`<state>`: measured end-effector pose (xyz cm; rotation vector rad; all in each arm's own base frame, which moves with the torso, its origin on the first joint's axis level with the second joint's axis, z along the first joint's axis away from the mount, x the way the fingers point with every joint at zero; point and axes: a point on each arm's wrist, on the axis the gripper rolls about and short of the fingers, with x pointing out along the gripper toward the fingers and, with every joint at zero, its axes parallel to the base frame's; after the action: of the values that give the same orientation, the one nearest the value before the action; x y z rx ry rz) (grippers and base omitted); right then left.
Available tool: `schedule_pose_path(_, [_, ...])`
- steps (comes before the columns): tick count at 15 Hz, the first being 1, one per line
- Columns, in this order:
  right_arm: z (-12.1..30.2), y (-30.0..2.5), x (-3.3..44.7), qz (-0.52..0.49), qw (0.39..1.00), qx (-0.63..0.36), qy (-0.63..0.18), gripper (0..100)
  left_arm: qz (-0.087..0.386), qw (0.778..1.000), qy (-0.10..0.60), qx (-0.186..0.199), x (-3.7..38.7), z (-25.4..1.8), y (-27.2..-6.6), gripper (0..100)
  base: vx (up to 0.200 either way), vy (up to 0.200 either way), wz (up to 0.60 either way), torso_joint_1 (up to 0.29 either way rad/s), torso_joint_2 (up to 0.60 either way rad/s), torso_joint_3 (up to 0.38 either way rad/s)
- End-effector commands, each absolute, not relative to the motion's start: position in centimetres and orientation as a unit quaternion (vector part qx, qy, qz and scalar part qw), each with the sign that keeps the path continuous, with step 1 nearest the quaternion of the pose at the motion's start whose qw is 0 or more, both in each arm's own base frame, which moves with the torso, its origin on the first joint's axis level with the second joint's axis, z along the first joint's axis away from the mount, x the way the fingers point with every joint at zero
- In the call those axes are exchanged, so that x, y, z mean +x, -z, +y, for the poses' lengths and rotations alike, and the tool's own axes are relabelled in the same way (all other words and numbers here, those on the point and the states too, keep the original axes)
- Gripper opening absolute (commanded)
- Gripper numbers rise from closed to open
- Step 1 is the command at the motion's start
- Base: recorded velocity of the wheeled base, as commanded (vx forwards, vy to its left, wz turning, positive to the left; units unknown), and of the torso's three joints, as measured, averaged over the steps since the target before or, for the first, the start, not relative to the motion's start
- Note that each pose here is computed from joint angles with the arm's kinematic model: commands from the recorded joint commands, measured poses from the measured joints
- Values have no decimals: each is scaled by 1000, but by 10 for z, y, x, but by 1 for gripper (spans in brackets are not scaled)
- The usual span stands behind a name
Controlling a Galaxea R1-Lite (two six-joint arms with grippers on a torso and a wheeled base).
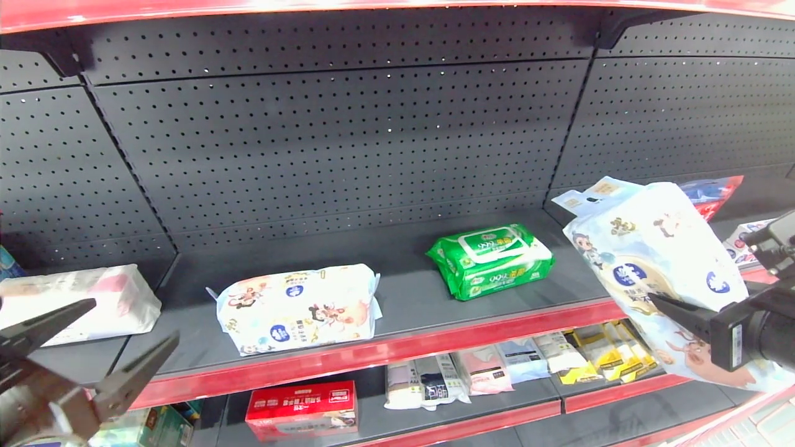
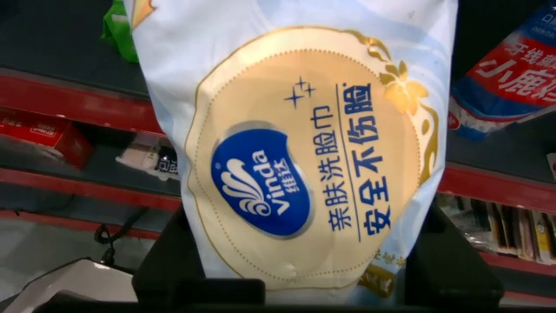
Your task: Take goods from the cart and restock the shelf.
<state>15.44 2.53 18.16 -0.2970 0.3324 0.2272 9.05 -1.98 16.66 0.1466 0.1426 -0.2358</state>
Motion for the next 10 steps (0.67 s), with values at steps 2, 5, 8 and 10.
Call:
schedule_pose_path(2, [24,-183,153,160,970,-145,-107,0,14,995,87,56,40,-8,-164,100,0,0,0,0,0,0])
schedule_pose_path(5, [24,-181,151,162,970,-145,-106,0,28,997,21,62,27,-2,-157,100,0,0,0,0,0,0])
schedule_pose_path(8, [23,-185,151,155,972,-143,-101,0,37,995,-61,68,30,2,-161,100,0,0,0,0,0,0])
schedule_pose_path(10, [21,-184,149,156,973,-141,-95,0,37,990,-112,74,30,4,-164,100,0,0,0,0,0,0])
